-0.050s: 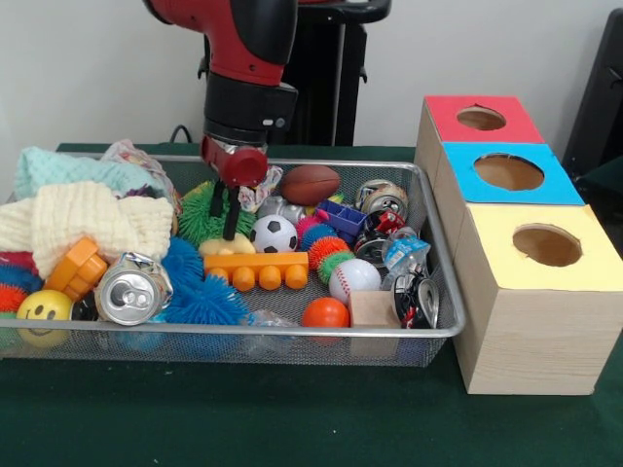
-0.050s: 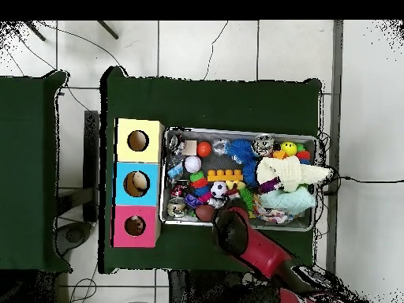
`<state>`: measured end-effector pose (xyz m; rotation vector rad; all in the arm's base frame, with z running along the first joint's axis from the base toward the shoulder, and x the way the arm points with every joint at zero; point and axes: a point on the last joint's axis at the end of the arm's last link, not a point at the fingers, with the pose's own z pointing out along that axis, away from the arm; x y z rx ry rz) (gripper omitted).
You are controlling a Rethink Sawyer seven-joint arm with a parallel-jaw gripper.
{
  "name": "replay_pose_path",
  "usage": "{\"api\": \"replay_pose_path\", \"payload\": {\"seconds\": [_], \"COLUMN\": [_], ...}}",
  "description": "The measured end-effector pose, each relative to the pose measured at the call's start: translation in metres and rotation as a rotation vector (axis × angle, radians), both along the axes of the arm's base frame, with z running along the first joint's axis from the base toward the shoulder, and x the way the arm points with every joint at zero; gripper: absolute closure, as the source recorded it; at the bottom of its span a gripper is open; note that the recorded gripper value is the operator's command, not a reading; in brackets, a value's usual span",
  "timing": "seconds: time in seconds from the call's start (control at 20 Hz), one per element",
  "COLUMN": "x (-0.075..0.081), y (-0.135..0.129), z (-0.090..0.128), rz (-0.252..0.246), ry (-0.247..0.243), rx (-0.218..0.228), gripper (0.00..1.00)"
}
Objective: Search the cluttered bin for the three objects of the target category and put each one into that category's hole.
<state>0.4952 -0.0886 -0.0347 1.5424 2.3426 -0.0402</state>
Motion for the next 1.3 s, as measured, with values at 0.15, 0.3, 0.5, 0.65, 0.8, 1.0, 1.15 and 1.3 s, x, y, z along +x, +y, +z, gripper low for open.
{"api": "replay_pose_path", "payload": {"seconds": [0.15, 0.3, 0.5, 0.65, 0.8, 1.0, 1.15, 1.3], "x": [0.001, 0.002, 0.007, 0.011, 0.019, 0.023, 0.028, 0.036], "y": [0.000, 0.000, -0.002, -0.004, -0.008, -0.010, -0.012, -0.015], "z": [-0.004, -0.007, -0.009, -0.010, -0.012, -0.015, -0.019, -0.019], "rz": [0.002, 0.003, 0.004, 0.004, 0.004, 0.000, 0.001, 0.004], "ry": [-0.010, -0.012, -0.019, -0.026, -0.039, -0.044, -0.050, -0.064], "rx": [-0.008, -0.009, -0.010, -0.014, -0.020, -0.023, -0.026, -0.034], "gripper": [0.00, 0.00, 0.00, 0.00, 0.00, 0.00, 0.00, 0.00]}}
